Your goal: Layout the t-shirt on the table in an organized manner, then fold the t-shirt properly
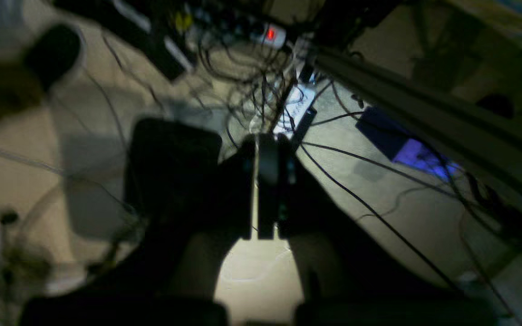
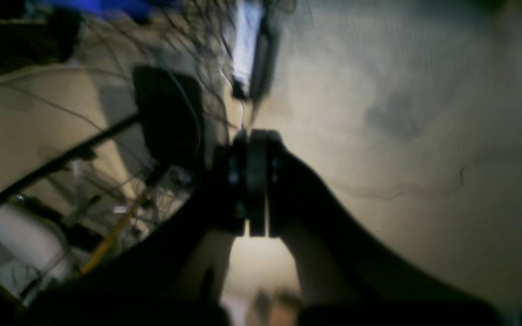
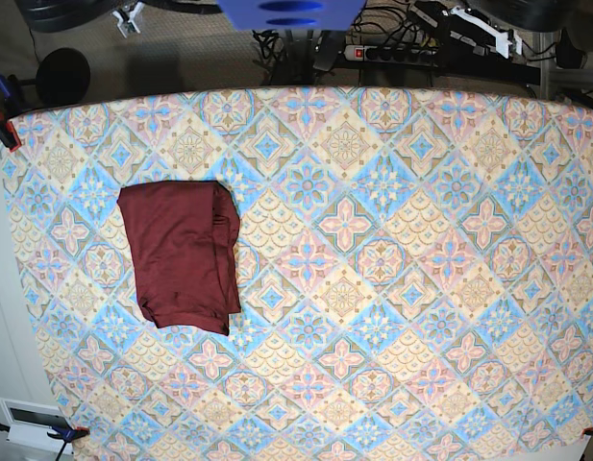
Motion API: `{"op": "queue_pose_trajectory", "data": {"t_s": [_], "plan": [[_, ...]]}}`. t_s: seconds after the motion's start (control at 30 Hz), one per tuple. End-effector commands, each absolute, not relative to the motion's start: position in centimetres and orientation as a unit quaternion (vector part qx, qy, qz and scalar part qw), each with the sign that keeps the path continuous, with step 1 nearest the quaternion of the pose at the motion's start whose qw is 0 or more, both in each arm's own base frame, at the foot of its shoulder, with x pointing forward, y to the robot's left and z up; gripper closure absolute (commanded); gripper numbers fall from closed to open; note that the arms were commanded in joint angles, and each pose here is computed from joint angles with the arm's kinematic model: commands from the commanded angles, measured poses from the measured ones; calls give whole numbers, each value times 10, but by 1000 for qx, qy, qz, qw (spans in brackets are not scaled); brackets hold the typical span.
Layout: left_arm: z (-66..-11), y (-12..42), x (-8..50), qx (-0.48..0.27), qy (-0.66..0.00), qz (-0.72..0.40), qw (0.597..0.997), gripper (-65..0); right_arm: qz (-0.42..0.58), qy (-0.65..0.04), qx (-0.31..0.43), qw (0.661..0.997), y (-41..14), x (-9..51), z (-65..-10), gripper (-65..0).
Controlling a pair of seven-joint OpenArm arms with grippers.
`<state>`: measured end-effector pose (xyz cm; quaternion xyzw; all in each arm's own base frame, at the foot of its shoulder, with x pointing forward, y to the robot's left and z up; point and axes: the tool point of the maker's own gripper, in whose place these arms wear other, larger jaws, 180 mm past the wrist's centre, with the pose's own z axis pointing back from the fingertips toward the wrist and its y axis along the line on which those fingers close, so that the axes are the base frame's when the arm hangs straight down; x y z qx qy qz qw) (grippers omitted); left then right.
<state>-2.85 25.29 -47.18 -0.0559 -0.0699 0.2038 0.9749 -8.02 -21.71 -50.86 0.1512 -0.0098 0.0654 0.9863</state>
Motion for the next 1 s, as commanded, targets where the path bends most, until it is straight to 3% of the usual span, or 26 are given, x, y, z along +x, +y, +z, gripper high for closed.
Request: {"op": "queue_pose_trajectory", "data": {"t_s": [0.0,0.2,0.67,0.97], "plan": [[-474,257,-29,-54,-68,203,975,-2,69,-20,162,984,-213,-71,-513,0],[-520,245,-49,-66,-17,252,965,-2,19,-15,177,984,-219,-55,-553,0],[-604,153,-55,-108,-46,173,978,-2,-20,-25,233,972,-186,-55,-604,0],[-643,120,-46,-117,-70,70,988,-2,-55,-23,149,987,-205,-44,-626,0]]}}
